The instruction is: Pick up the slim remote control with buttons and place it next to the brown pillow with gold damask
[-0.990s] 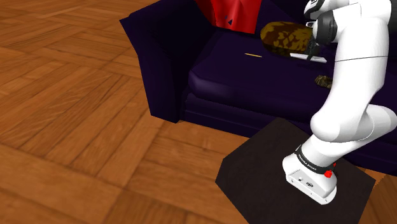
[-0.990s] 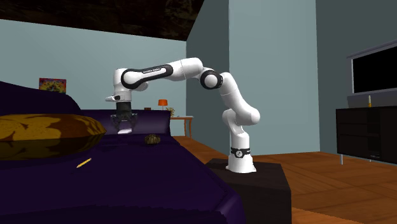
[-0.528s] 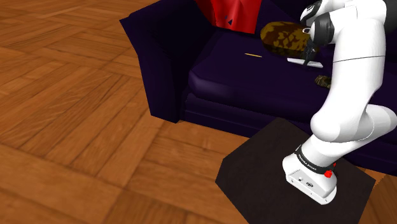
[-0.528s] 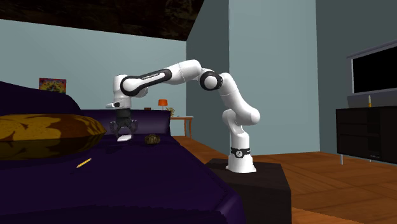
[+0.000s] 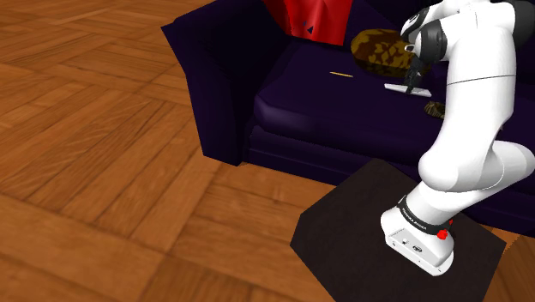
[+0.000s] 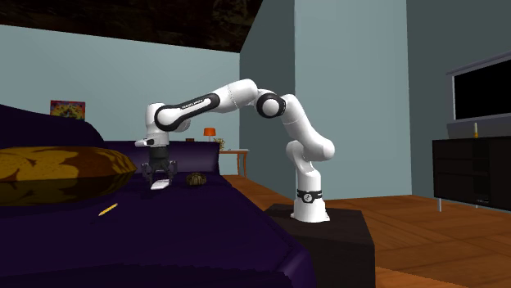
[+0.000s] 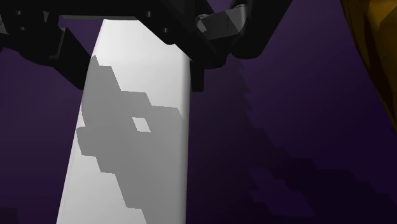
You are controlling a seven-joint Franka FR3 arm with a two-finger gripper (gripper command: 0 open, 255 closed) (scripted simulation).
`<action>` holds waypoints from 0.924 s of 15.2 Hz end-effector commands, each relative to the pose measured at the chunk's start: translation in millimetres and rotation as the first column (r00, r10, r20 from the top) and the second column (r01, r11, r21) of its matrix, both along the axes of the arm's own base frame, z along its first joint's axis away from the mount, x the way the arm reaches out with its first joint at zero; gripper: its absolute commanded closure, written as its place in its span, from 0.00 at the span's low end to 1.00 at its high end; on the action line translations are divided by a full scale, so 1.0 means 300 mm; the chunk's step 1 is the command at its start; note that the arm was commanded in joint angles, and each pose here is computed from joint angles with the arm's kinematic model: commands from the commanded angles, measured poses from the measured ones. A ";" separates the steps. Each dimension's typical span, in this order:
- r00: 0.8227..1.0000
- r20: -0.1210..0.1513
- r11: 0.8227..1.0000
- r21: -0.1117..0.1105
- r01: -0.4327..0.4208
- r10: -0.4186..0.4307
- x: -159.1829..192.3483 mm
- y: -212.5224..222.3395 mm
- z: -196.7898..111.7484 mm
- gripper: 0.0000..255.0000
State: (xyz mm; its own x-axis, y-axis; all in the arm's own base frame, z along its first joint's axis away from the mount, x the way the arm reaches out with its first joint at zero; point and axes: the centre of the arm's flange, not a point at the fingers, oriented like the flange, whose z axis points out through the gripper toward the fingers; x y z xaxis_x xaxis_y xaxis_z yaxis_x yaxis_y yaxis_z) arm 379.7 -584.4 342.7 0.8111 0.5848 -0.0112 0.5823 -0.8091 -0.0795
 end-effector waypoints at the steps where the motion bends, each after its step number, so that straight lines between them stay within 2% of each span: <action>1: 1.000 0.000 1.000 0.000 0.000 0.000 0.000 0.000 -0.001 1.00; 4: 1.000 0.000 1.000 0.000 0.000 0.000 0.000 0.000 -0.001 1.00; 5: 1.000 0.000 1.000 0.000 0.000 0.000 0.000 0.000 -0.001 0.00; 10: 1.000 0.000 1.000 0.000 0.000 0.000 0.000 0.000 0.000 0.00; 14: 1.000 0.000 1.000 0.000 0.000 0.000 0.009 -0.010 0.165 0.00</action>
State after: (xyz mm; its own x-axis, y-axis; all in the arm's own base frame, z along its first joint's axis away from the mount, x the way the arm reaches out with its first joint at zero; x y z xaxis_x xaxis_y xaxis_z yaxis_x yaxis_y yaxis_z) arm 386.1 -588.7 379.1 0.8112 0.5847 -0.0115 0.5822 -0.8093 -0.0779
